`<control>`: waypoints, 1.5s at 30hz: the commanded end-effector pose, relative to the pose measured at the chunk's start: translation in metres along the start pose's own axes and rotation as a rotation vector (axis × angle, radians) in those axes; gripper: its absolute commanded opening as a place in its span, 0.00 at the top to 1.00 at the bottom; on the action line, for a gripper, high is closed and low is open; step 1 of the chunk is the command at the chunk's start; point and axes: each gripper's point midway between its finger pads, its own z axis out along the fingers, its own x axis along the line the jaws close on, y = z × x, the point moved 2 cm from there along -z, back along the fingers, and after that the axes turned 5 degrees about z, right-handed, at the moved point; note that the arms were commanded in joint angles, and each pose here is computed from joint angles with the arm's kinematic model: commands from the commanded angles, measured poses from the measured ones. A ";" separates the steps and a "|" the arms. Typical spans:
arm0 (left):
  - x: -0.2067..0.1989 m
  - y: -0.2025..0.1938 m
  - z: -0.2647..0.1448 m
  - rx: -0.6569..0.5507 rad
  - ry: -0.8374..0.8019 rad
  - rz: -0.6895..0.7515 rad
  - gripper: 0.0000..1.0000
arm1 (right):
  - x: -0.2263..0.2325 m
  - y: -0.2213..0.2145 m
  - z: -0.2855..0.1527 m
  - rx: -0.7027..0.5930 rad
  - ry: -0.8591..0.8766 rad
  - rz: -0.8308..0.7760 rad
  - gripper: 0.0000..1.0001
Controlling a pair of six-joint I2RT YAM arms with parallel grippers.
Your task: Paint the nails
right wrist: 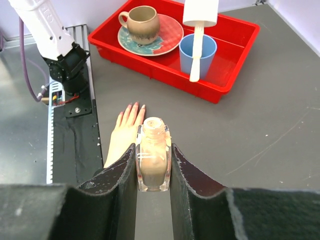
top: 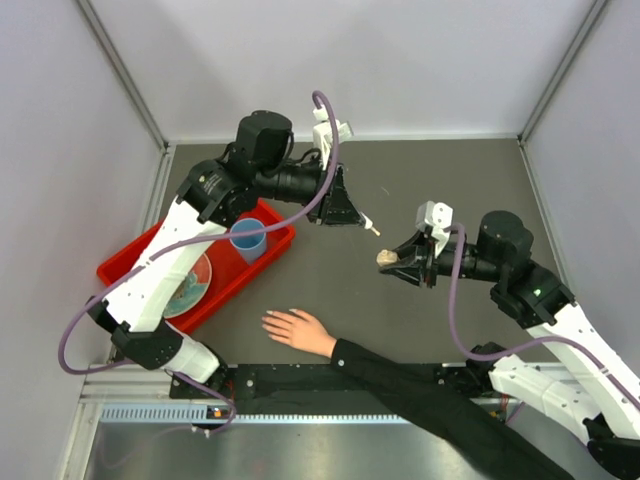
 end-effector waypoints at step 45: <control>-0.018 -0.015 0.017 0.086 -0.029 0.067 1.00 | -0.001 0.023 -0.005 -0.057 -0.019 -0.071 1.00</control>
